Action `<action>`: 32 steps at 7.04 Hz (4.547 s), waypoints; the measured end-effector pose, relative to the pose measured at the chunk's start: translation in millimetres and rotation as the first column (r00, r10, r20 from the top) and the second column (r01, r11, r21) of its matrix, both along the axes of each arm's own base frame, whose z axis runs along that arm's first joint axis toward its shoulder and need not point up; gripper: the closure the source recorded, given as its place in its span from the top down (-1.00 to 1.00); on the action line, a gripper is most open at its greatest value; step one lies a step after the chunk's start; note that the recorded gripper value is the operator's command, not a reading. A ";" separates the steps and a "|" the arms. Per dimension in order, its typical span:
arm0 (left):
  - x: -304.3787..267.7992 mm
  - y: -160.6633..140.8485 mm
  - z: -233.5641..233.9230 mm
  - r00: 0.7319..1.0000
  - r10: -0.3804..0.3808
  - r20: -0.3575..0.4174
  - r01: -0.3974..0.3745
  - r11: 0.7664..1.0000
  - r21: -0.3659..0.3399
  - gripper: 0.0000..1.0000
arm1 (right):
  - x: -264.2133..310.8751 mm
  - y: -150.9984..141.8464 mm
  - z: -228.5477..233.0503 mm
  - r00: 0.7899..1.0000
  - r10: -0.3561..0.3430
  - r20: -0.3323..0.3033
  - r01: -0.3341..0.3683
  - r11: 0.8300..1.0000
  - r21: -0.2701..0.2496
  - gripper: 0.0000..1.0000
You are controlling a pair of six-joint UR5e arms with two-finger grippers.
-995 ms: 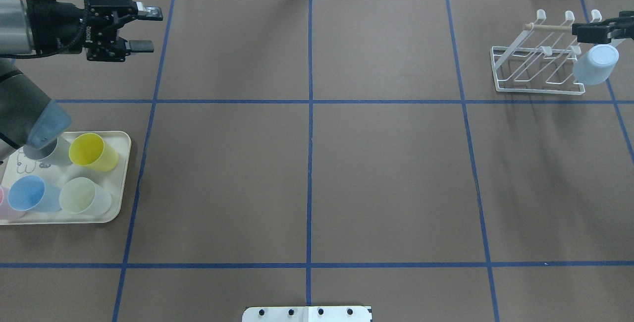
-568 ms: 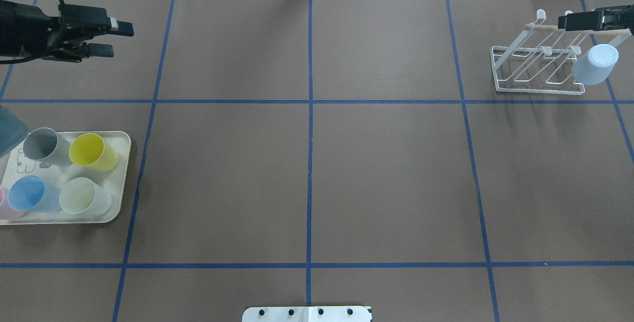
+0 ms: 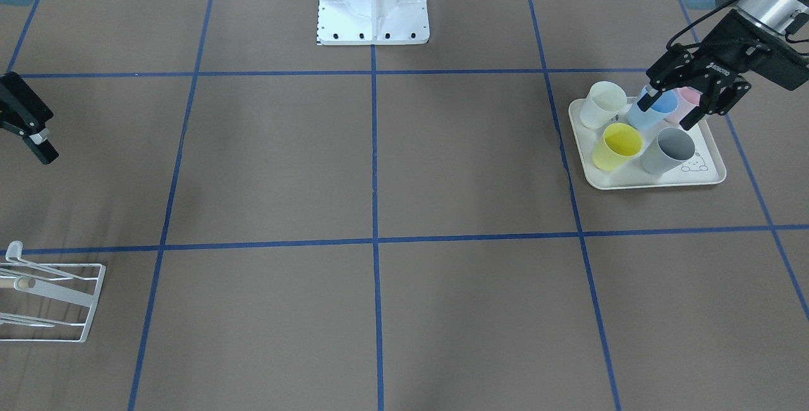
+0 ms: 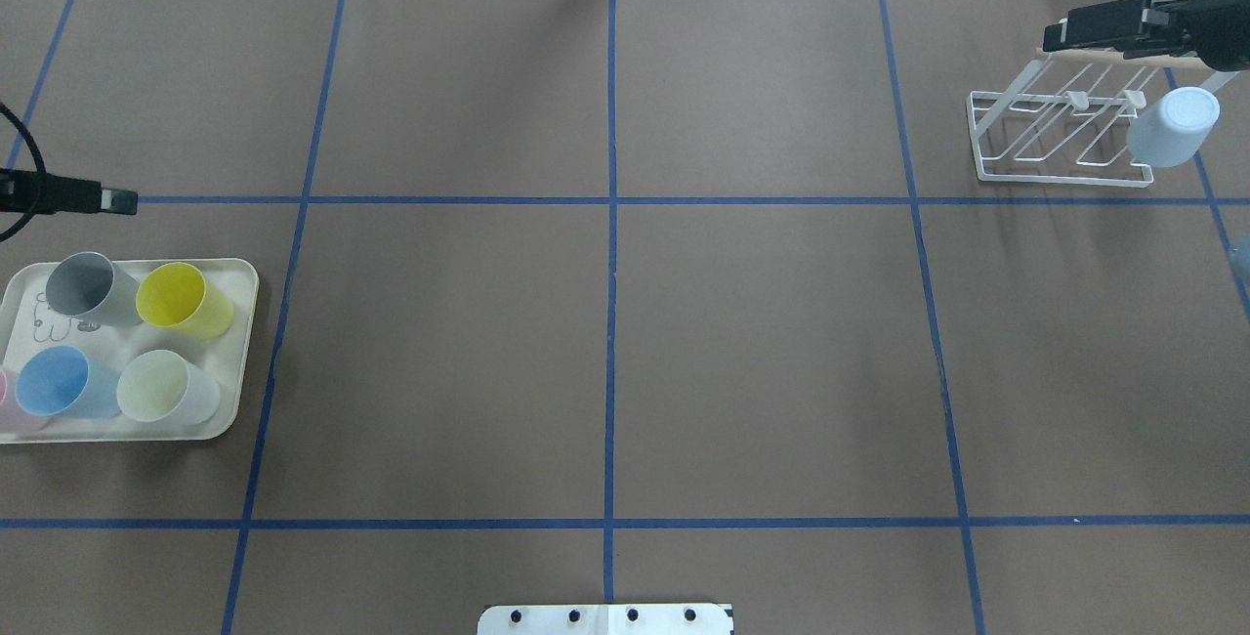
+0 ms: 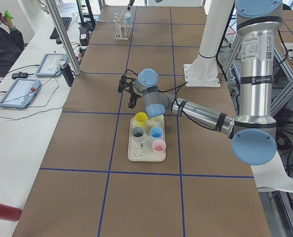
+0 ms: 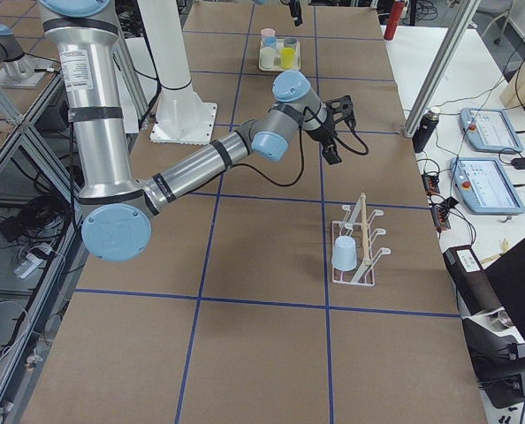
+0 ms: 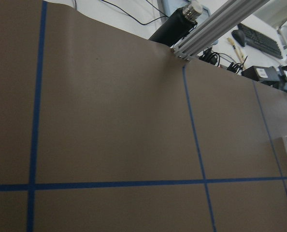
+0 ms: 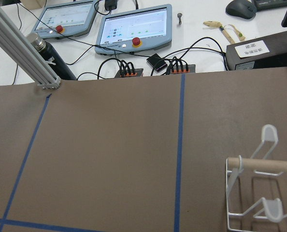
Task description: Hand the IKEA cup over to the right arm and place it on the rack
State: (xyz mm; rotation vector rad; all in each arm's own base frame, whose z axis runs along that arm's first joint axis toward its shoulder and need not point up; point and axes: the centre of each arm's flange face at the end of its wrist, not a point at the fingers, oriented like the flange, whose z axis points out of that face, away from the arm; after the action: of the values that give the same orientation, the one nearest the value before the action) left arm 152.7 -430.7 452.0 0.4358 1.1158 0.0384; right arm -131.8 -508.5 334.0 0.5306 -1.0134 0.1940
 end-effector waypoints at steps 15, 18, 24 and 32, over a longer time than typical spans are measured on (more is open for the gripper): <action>-0.8 -23.6 147.5 0.950 0.158 0.271 -0.182 0.981 0.067 0.66 | -28.0 -3.7 -17.1 0.997 -0.021 0.068 0.024 0.999 -0.044 0.99; 11.5 -17.7 150.1 0.944 0.185 0.274 -0.209 0.976 0.064 0.61 | -27.9 -3.5 -17.3 0.997 -0.020 0.069 0.024 0.999 -0.045 0.99; 21.2 -11.0 152.2 0.934 0.207 0.291 -0.241 0.967 0.085 -1.00 | -28.1 -3.7 -17.8 0.997 -0.012 0.081 0.017 0.998 -0.061 0.99; -56.8 -111.8 37.5 0.981 -0.176 0.079 0.177 0.984 -0.008 -1.00 | -41.1 -6.4 -30.9 0.994 -0.002 0.114 0.011 0.997 -0.077 0.99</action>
State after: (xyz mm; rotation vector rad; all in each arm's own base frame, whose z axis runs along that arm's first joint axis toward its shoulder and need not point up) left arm 95.8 -542.5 489.5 0.5144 0.9970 -0.1080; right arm -172.8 -514.9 303.1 0.4490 -1.1135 0.2592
